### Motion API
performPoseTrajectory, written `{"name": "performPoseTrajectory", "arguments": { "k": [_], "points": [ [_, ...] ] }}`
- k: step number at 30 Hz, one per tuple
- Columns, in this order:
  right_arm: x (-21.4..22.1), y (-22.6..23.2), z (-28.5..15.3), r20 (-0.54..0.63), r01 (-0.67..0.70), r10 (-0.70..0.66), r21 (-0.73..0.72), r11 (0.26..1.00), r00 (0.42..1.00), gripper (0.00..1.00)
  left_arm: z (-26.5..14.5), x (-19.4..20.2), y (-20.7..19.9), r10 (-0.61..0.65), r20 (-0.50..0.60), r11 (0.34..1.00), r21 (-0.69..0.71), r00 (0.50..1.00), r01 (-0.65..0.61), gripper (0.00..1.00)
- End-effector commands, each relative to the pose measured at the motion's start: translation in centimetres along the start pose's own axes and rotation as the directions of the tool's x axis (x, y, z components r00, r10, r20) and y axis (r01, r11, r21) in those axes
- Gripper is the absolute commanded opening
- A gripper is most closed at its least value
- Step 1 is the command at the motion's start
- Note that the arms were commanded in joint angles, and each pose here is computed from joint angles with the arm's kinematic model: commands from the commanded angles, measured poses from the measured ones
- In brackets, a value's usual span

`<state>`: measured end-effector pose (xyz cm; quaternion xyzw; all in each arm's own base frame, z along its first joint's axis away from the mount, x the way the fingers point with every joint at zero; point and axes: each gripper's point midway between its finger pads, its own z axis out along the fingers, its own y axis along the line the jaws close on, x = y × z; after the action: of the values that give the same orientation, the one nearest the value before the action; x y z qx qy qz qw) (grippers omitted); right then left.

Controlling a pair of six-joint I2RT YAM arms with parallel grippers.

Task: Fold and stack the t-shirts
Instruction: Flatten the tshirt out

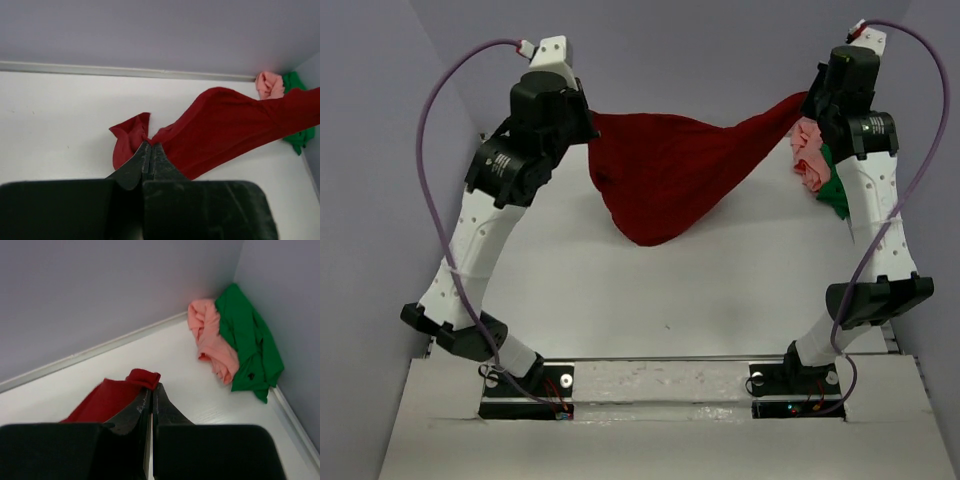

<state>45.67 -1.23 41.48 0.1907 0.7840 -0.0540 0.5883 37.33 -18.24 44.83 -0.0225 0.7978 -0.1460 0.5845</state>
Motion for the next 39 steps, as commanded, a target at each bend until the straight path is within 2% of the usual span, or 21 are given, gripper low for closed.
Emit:
{"name": "performPoseTrajectory", "arguments": {
  "k": [1, 11, 15, 19, 23, 27, 28, 31, 39],
  "points": [
    [-5.8, -2.6, -4.3, 0.119, 0.028, -0.034, 0.053, 0.998, 0.992, 0.0, -5.8, -4.3, 1.1, -0.024, 0.13, 1.0, 0.016, 0.991, 0.022, 0.0],
    [-11.9, -6.1, -9.4, 0.292, -0.017, -0.036, 0.178, 0.984, 0.956, 0.0, -11.7, -7.4, 5.1, -0.042, 0.247, 0.992, -0.105, 0.968, 0.07, 0.0],
    [-15.0, -7.7, -13.8, 0.398, -0.063, -0.013, 0.178, 0.982, 0.917, 0.0, -14.5, -9.0, 6.2, -0.053, 0.323, 0.989, -0.113, 0.945, 0.094, 0.0],
    [-19.0, -8.7, -19.6, 0.546, -0.097, 0.023, 0.107, 0.99, 0.838, 0.0, -18.0, -11.4, 7.6, -0.055, 0.423, 0.986, -0.12, 0.905, 0.116, 0.0],
    [-21.4, -8.8, -24.8, 0.639, -0.067, 0.046, 0.009, 0.998, 0.768, 0.0, -20.7, -13.2, 8.3, -0.054, 0.482, 0.984, -0.122, 0.875, 0.128, 0.0],
    [-21.9, -8.1, -28.8, 0.684, -0.019, 0.092, -0.114, 0.993, 0.723, 0.0, -23.6, -14.4, 9.2, -0.07, 0.55, 0.983, -0.103, 0.833, 0.151, 0.0],
    [-22.0, -7.5, -29.6, 0.694, 0.017, 0.095, -0.153, 0.988, 0.713, 0.0, -25.3, -15.1, 9.5, -0.092, 0.59, 0.984, -0.071, 0.802, 0.166, 0.0],
    [-22.5, -7.6, -32.8, 0.726, 0.036, 0.133, -0.213, 0.976, 0.674, 0.0, -27.6, -15.7, 9.3, -0.124, 0.63, 0.987, -0.002, 0.767, 0.161, 0.0],
    [-22.8, -7.6, -40.1, 0.777, 0.109, 0.236, -0.363, 0.925, 0.583, 0.0, -32.4, -16.2, 7.9, -0.179, 0.678, 0.981, 0.174, 0.713, 0.082, 0.0]
  ]
}}
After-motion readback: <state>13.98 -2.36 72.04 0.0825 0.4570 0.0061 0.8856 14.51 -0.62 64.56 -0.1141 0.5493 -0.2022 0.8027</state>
